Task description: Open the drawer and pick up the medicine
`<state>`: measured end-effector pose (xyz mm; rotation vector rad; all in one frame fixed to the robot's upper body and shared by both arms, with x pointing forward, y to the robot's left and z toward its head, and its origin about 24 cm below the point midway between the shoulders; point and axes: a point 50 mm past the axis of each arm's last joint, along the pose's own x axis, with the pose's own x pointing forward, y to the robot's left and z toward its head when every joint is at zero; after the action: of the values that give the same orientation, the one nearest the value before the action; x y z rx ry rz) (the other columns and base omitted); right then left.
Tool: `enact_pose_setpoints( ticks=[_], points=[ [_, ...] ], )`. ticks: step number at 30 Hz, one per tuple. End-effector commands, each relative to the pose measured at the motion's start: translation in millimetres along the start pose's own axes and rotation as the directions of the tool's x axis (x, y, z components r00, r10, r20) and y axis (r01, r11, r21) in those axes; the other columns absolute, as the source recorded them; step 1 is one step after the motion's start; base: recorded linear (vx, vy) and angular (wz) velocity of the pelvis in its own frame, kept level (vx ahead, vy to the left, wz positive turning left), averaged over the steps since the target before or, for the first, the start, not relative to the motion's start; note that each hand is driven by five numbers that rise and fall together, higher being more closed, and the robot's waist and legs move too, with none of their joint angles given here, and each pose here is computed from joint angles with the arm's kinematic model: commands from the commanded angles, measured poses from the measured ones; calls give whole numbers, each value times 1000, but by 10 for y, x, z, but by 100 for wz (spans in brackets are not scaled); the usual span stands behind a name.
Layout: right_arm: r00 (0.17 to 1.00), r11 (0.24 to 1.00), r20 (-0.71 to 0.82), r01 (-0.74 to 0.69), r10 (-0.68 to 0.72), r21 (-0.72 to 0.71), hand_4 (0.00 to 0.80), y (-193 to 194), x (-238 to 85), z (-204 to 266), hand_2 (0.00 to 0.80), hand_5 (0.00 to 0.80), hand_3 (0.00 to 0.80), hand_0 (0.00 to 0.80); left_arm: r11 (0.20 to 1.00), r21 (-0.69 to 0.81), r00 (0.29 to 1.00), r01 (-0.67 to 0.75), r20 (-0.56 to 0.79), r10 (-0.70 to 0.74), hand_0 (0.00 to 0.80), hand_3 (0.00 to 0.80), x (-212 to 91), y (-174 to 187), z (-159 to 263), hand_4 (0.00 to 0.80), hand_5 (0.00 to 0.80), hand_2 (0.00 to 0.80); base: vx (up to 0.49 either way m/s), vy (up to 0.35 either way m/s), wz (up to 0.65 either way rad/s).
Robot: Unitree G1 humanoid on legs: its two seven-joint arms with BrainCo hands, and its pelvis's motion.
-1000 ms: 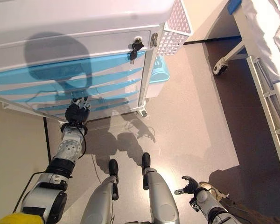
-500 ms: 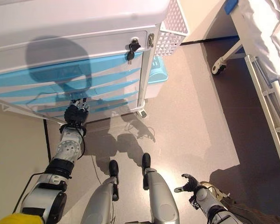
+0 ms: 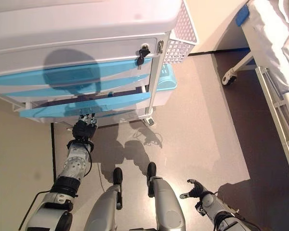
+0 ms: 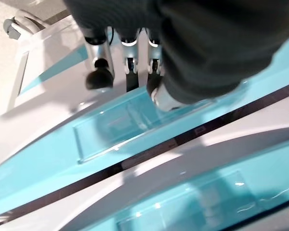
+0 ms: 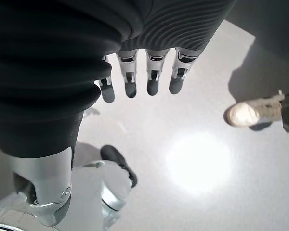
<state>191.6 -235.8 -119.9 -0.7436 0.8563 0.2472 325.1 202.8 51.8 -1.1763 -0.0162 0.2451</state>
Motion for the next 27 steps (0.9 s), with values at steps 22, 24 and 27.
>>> enact_pose_setpoints(
  ticks=[22, 24, 27],
  points=[
    [973, 999, -229, 17, -10, 30, 0, 159, -187, -611, 0, 0, 0, 0, 779, 125, 738, 614, 257, -623, 800, 800, -654, -928, 492, 800, 800, 800, 11, 6, 11],
    [969, 1000, -247, 10, -4, 25, 0, 183, -201, -648, 0, 0, 0, 0, 796, 108, 764, 596, 230, -603, 800, 800, -705, -810, 420, 800, 800, 800, 27, 40, 10],
    [965, 999, -262, 9, -1, 30, 0, 198, -213, -677, 0, 0, 0, 0, 823, 106, 796, 558, 212, -567, 800, 800, -737, -673, 393, 800, 800, 800, 19, 33, 11]
  ],
)
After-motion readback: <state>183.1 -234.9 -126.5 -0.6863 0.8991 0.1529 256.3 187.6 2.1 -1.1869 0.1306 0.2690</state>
